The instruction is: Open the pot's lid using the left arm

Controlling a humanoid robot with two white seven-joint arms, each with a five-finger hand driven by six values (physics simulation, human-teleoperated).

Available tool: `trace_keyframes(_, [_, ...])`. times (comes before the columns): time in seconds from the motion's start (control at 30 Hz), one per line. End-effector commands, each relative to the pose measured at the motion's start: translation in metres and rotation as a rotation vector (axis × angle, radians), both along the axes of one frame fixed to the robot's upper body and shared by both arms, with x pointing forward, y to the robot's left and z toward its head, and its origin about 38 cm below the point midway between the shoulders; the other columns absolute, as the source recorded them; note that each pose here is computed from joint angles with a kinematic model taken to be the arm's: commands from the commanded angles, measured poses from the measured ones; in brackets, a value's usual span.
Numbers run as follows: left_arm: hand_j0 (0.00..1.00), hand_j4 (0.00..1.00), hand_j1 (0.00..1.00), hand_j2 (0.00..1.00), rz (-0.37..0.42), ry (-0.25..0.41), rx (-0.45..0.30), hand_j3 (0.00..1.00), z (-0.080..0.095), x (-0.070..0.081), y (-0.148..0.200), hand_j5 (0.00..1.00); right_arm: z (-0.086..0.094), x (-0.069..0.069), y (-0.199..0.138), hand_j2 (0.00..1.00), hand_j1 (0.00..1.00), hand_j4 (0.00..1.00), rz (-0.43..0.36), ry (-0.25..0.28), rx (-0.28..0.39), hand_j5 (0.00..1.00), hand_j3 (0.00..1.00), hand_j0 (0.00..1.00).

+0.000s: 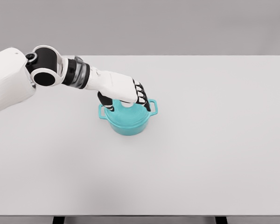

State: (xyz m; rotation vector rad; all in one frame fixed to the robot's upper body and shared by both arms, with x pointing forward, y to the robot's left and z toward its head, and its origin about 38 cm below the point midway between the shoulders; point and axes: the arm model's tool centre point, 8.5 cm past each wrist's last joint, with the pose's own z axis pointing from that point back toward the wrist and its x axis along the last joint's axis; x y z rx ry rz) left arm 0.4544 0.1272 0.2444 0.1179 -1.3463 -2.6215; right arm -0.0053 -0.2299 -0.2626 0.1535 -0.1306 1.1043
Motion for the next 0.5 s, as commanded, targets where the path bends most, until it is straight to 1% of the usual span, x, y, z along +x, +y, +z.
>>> trace_keyframes(0.0, [0.89,0.89,0.89,0.89,0.006,0.001,-0.003,0.89,0.0004,0.0008,0.0008,0.89,0.0000,0.0000,-0.0001,1.00,1.00,1.00,0.000,0.000,0.000,1.00,1.00,1.00])
trace_keyframes(0.23, [0.86,0.86,0.86,0.86,0.016,0.005,0.002,0.86,-0.0019,0.0031,0.0028,0.86,0.0000,0.0000,-0.0001,1.00,1.00,1.00,0.000,0.000,0.000,1.00,1.00,1.00])
trace_keyframes(0.3, [0.83,0.83,0.83,0.83,0.014,-0.006,0.011,0.83,-0.0022,0.0035,0.0026,0.83,0.0000,0.0000,-0.0001,1.00,1.00,1.00,0.000,0.000,0.000,1.00,1.00,1.00])
trace_keyframes(0.47, [0.80,0.80,0.80,0.80,0.010,-0.008,0.011,0.80,-0.0025,0.0034,0.0001,0.80,0.0000,0.0000,-0.0001,1.00,1.00,1.00,0.000,0.000,0.000,1.00,1.00,1.00])
